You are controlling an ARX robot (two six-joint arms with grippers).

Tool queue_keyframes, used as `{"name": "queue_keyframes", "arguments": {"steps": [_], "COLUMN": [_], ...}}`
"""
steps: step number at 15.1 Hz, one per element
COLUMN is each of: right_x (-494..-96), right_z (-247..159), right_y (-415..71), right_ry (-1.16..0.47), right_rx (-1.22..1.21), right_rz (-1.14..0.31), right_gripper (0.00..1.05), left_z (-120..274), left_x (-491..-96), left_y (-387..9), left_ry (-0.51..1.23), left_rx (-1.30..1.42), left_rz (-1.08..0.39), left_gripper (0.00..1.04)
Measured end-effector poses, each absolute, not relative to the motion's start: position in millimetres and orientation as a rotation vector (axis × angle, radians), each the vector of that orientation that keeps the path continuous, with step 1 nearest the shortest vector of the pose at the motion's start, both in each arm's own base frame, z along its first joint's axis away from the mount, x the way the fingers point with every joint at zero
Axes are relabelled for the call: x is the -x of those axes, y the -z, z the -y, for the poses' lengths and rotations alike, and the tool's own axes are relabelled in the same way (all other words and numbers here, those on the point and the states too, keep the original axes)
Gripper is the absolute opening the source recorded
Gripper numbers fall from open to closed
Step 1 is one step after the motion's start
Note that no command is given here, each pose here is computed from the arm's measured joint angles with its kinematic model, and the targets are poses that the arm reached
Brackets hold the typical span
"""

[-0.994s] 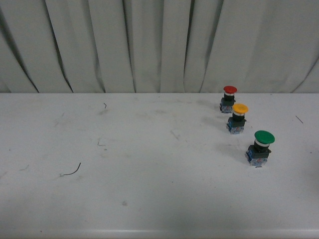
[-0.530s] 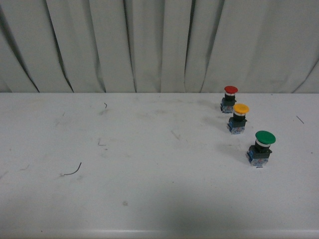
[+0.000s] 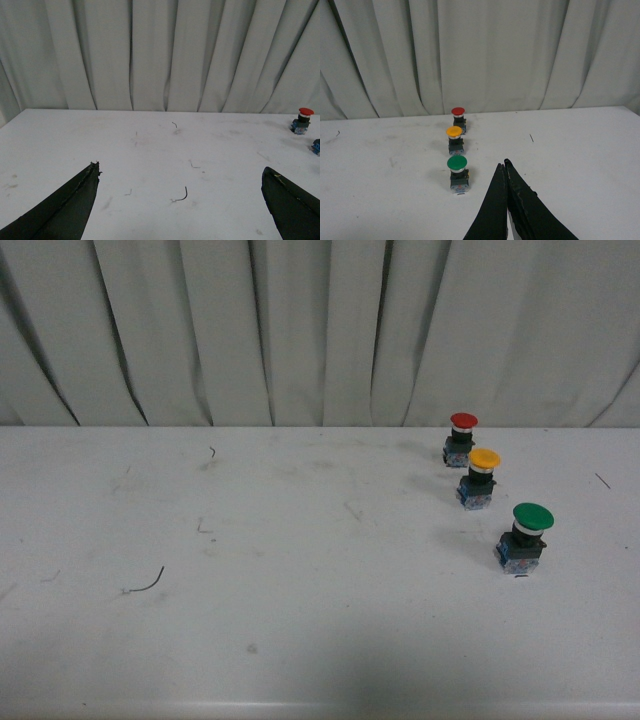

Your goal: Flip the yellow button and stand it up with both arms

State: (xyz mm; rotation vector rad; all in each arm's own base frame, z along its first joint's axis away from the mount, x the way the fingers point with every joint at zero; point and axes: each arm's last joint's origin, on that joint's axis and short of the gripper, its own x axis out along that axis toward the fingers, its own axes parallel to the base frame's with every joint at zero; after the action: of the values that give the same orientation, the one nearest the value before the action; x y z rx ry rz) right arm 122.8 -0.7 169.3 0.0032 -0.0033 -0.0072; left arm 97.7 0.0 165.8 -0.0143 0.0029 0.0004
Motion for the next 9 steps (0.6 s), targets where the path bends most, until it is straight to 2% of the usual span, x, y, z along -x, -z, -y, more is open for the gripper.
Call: {"name": "queue_keyframes", "arguments": {"steps": [9], "right_x": [-109], "right_z": [1], "right_y": [-170], "right_ry": [0.007], "right_rx": [-0.003], "right_rz": [0.014], "right_gripper": [0.02], "left_z": [0], "left_x": [-98], "left_y": [-166], "left_ry": [0.0], "left_rx": [0.014], "left_rz": [-0.003], "left_gripper": [0.98]}}
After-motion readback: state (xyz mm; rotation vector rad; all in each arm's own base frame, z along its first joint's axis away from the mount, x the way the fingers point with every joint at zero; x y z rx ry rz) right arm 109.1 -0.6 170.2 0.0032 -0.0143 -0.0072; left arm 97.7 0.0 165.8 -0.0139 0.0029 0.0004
